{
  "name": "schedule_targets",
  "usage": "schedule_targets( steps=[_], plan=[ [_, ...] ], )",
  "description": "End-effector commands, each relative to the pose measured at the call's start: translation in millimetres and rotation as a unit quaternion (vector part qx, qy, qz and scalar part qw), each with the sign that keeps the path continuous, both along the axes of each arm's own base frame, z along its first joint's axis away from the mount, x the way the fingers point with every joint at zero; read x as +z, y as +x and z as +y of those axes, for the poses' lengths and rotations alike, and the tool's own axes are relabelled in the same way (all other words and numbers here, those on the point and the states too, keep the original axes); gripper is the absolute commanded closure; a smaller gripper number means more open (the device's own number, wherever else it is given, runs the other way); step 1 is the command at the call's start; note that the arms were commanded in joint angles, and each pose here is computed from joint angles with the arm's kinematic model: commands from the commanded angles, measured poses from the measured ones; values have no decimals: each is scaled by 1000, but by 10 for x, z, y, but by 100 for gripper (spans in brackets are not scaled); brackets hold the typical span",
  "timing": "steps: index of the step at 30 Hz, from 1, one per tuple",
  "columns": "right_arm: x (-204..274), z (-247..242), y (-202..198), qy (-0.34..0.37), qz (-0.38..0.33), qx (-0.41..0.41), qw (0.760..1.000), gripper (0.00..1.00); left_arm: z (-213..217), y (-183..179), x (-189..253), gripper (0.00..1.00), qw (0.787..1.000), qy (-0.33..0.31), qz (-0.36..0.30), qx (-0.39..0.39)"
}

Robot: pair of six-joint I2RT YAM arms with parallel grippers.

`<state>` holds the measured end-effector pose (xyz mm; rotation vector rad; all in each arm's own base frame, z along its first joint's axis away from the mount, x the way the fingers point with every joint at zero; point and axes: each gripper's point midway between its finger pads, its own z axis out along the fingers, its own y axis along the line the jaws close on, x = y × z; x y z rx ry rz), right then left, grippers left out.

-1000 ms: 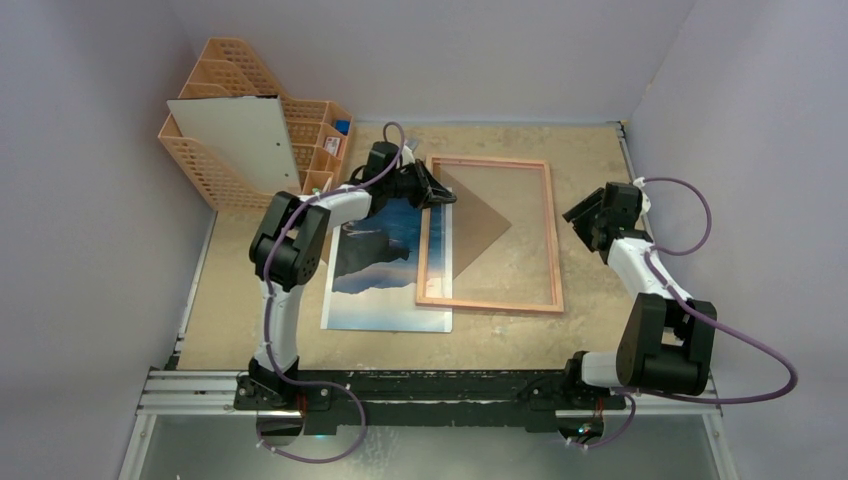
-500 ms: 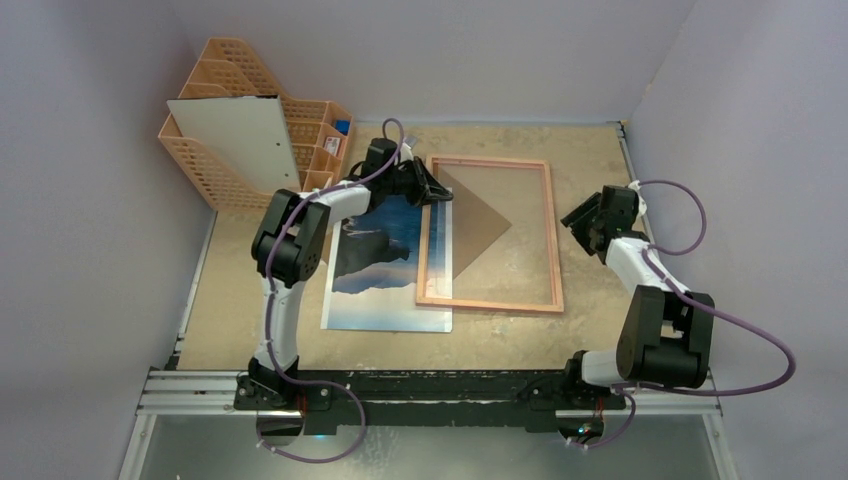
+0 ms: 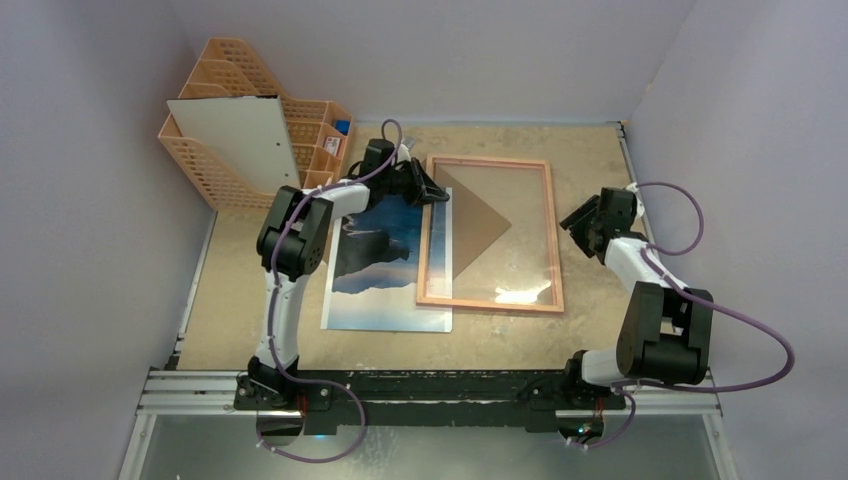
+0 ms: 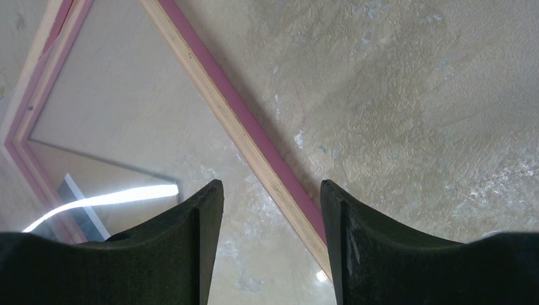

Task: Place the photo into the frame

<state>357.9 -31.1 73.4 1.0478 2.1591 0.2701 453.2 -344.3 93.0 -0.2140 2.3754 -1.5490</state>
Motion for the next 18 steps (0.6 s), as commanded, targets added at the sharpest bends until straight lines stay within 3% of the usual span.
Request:
schedule_targets(
  steps=[1,12,18],
  plan=[
    [3,1,12,-3,-7,9,1000,40,-95,73,247,100,998,-27,-54,-34],
    [-107,1,-20,-6,7,15,1000,40,-92,69,168,100,997,-25,-58,-36],
    [-298,22,-55,-6,25,28,999,40,-154,24,394,100,991,-73,-99,-49]
  ],
)
